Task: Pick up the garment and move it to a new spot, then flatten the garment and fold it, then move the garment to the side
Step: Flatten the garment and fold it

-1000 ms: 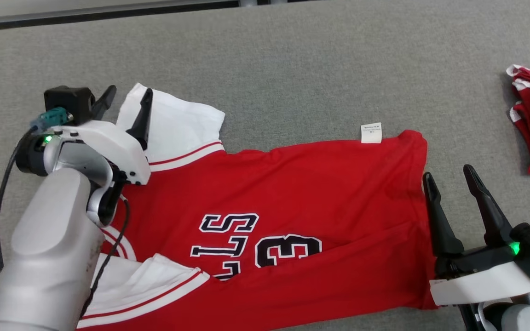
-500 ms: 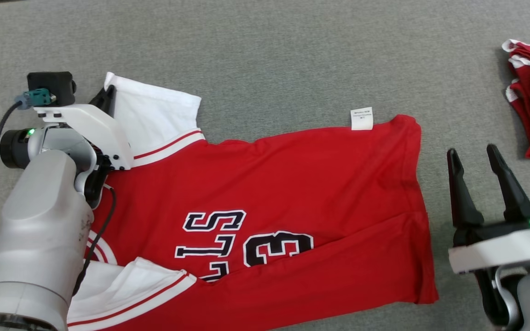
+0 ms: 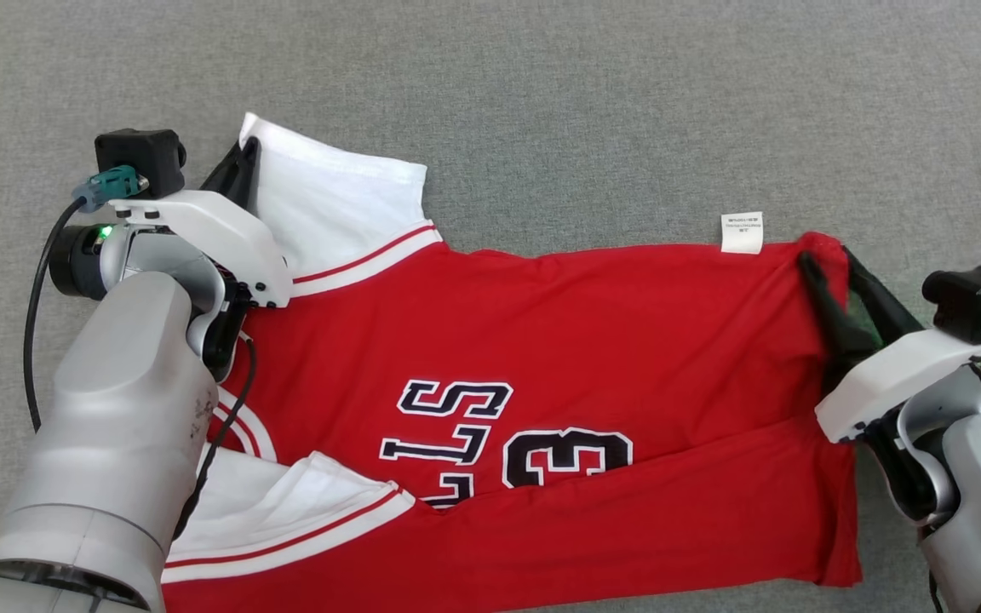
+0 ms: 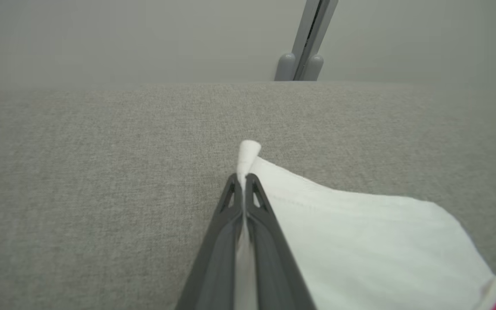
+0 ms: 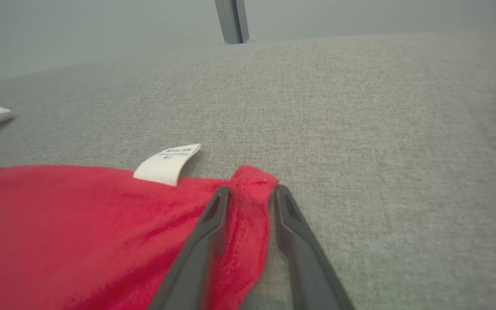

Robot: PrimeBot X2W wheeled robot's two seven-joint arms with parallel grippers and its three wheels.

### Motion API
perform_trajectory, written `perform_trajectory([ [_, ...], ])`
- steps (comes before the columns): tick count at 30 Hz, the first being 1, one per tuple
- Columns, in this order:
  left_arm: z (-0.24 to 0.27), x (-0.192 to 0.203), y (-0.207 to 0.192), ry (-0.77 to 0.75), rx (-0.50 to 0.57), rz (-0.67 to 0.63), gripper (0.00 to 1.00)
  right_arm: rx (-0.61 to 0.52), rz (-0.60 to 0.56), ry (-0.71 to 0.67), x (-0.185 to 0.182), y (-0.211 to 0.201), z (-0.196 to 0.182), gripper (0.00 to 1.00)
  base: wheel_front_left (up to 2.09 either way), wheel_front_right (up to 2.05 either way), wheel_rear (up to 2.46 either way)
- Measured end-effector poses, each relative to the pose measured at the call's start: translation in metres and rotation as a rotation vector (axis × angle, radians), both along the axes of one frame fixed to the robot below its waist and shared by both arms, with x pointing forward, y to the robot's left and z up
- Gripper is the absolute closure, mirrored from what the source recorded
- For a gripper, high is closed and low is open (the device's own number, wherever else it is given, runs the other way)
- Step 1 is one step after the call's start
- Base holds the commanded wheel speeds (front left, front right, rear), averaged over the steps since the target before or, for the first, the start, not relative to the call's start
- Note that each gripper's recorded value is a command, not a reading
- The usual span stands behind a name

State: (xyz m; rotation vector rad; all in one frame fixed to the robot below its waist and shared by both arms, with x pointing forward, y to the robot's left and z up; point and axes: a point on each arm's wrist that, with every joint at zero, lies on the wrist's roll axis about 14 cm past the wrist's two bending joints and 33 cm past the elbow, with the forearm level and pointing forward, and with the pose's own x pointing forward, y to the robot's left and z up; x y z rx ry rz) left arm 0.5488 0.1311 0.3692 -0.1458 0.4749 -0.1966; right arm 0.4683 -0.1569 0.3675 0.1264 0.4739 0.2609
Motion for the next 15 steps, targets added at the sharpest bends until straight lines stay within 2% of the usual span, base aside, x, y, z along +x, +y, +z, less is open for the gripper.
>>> perform_trajectory([
  [1,0.004,0.001,0.0,-0.018,-0.005,0.003,1.0,0.001,0.002,-0.001,0.002,0.0,0.001,1.0,0.0,0.0,0.0],
  [4,0.02,0.006,0.002,-0.081,-0.029,0.016,1.0,0.004,0.008,-0.036,0.01,-0.002,0.011,1.0,0.0,0.0,0.0],
  [6,0.041,0.012,0.008,-0.152,-0.04,0.028,1.0,0.013,0.002,-0.127,0.025,-0.006,0.035,1.0,0.0,0.0,0.0],
  [10,0.073,0.017,0.017,-0.247,-0.055,0.038,1.0,0.027,-0.003,-0.225,0.037,-0.008,0.064,1.0,0.0,0.0,0.0],
  [15,0.115,0.013,0.029,-0.381,-0.078,0.05,1.0,0.067,-0.015,-0.279,0.039,-0.007,0.084,1.0,0.0,0.0,0.0],
])
